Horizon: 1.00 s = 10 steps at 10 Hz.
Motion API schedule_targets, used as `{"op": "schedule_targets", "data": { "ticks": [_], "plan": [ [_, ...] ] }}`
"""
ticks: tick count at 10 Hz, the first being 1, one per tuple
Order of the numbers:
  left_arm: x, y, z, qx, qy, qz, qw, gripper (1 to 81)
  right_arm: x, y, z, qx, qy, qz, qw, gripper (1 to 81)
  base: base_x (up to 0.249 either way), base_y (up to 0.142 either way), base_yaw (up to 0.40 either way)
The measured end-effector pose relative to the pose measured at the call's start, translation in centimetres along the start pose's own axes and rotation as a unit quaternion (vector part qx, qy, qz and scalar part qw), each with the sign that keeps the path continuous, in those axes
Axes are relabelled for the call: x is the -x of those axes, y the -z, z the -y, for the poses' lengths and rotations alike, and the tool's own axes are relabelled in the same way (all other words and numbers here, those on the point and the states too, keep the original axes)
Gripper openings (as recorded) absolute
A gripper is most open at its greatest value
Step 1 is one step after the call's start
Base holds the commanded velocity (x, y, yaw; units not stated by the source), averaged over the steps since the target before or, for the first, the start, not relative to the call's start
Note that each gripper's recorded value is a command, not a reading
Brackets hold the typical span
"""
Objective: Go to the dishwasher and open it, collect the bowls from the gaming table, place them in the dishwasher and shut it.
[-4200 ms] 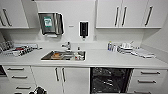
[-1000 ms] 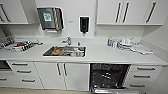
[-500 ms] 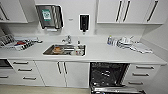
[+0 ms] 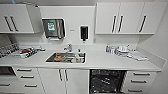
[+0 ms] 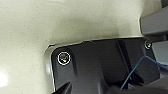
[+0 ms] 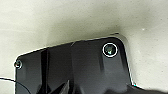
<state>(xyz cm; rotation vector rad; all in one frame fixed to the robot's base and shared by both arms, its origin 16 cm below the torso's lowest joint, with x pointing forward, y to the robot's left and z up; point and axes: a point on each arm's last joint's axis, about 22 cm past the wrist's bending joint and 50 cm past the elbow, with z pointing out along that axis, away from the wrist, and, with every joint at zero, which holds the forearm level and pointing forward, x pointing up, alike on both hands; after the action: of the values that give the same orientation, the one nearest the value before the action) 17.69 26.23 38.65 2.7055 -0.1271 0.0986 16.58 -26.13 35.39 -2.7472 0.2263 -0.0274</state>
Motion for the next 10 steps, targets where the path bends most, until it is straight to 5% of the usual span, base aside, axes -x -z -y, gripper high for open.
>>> {"op": "schedule_targets", "data": {
  "ticks": [2, 7, 10],
  "plan": [
    [0.1, -0.1, -1.2, -0.008, -0.005, -0.012, 0.9999, 81.1, 0.1, 1.2, 0.9, -0.004, 0.005, -0.012, 0.9999, 81.1, 0.000, 0.000, 0.000],
    [5.3, -1.6, -4.7, -0.023, 0.000, 0.016, 0.9996, 81.1, 3.6, 3.3, 1.1, 0.001, -0.002, 0.004, 1.0000, 81.1, 0.000, 0.000, 0.000],
    [9.0, -1.1, -4.9, -0.044, 0.005, 0.036, 0.9984, 81.1, 6.7, 4.0, 1.3, 0.012, -0.009, 0.014, 0.9998, 81.1, 0.000, 0.000, 0.000]
  ]
}}
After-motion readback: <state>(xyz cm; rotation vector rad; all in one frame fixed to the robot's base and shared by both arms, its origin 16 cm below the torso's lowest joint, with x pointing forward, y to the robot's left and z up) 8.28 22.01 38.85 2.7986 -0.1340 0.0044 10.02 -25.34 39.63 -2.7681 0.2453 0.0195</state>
